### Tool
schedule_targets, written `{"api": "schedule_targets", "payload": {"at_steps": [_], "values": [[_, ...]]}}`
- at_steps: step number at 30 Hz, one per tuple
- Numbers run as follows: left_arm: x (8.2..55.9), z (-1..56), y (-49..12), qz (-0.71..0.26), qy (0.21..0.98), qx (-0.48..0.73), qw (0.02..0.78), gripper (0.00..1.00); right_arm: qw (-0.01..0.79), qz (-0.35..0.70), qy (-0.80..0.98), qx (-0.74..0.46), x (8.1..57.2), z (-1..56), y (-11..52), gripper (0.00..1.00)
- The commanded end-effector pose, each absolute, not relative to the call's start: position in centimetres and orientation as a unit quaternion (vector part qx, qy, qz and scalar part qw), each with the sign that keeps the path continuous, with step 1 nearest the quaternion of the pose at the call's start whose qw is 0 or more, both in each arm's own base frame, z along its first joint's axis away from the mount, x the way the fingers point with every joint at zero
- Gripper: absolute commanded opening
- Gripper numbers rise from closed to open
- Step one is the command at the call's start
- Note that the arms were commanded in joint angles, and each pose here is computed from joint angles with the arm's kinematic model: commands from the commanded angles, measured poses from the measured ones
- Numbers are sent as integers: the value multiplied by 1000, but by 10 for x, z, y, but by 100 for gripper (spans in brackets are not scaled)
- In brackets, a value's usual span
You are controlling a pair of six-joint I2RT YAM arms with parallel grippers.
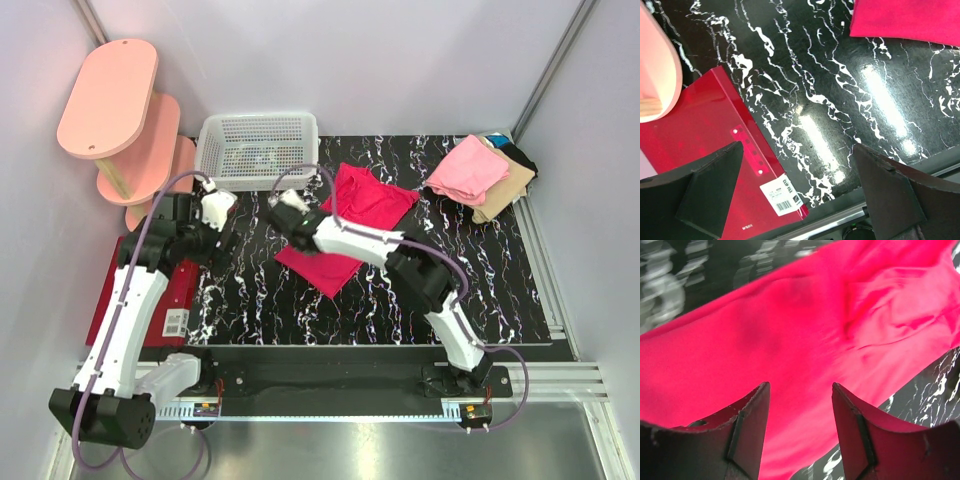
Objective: Fold and stack the t-shirts
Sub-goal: Grab one side of the 2/3 rectangular tshirt with right arm
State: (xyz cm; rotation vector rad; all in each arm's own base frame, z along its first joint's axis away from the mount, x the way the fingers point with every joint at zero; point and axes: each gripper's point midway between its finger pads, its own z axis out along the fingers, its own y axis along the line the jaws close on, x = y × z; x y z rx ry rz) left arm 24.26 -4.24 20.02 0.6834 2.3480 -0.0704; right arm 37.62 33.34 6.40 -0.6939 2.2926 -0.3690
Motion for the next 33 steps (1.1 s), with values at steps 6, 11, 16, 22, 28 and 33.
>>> {"api": "schedule_targets", "payload": {"at_steps": [6,11,16,22,28,33], "values": [[249,218,-8,-26,904,201,376,99,400,-176,831,-343,303,94,365,62],[252,208,2,-51,915,164,366,99,403,-199,815,-365,283,83,373,63],[251,200,10,-54,921,150,355,99,406,-224,790,-401,262,68,389,64],[250,205,12,-47,917,153,365,99,391,-239,788,-413,256,45,389,66],[249,206,13,-46,916,157,366,99,380,-251,789,-413,255,28,384,66],[249,206,13,-48,916,156,366,99,374,-274,783,-415,260,10,378,66]]}}
